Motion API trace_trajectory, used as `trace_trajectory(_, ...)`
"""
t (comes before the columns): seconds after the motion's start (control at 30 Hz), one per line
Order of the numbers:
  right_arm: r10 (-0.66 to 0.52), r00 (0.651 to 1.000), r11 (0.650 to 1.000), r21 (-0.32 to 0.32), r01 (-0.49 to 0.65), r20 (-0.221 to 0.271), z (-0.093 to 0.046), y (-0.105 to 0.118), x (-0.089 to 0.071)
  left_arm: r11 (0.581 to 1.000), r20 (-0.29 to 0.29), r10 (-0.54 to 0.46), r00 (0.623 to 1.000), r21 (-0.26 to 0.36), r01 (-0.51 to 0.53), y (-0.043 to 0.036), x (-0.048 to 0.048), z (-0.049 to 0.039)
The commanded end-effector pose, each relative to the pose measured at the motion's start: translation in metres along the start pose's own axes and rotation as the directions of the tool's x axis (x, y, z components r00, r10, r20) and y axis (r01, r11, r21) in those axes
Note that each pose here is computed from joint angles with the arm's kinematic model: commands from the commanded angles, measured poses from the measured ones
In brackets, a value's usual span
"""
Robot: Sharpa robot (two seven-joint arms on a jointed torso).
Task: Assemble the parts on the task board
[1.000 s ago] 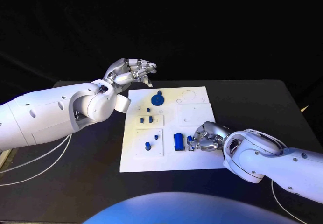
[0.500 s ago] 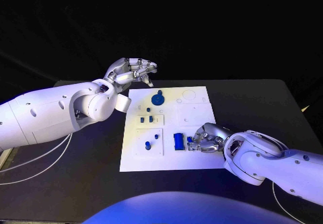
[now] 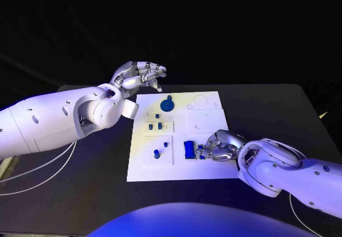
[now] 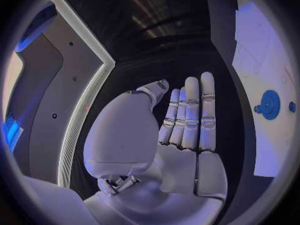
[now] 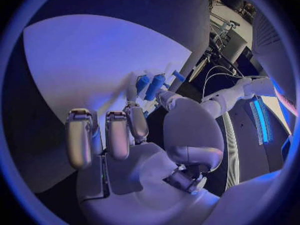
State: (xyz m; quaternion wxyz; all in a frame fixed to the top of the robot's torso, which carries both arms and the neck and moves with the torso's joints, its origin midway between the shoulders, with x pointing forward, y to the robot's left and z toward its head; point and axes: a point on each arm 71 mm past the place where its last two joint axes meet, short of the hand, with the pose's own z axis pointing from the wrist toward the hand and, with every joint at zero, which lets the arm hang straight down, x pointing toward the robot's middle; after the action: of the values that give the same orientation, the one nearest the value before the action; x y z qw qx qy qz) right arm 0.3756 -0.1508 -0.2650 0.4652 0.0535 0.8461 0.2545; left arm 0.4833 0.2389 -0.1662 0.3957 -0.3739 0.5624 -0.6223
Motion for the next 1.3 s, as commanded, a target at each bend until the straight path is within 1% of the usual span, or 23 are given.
trace_trajectory(0.03,-0.005,1.000,1.000,-0.021,0.006,0.023,0.000,0.001,-0.001,1.000,-0.017,-0.011,1.000,0.005,0.011,-0.0006,0.0020,0.0004)
trace_trajectory(0.33,-0.012,1.000,1.000,-0.027,0.012,0.025,-0.002,-0.001,-0.002,1.000,-0.017,-0.011,1.000,0.004,0.011,-0.0006,0.0018,0.0004)
trace_trajectory(0.57,-0.029,1.000,0.999,-0.038,0.029,0.003,-0.010,-0.007,-0.005,1.000,-0.016,-0.010,1.000,0.003,0.010,-0.0005,0.0010,0.0000)
trace_trajectory(0.87,-0.037,0.999,0.998,-0.057,0.036,-0.025,-0.017,-0.007,-0.004,1.000,-0.015,-0.010,1.000,0.004,0.010,-0.0005,0.0006,-0.0001)
trace_trajectory(1.1,-0.037,0.999,0.998,-0.055,0.035,-0.027,-0.017,-0.008,-0.004,1.000,-0.015,-0.010,1.000,0.005,0.010,-0.0005,0.0007,0.0000)
trace_trajectory(1.3,-0.044,0.999,0.998,-0.045,0.042,-0.033,-0.014,-0.011,-0.004,1.000,-0.015,-0.010,1.000,0.005,0.010,-0.0005,0.0009,0.0001)
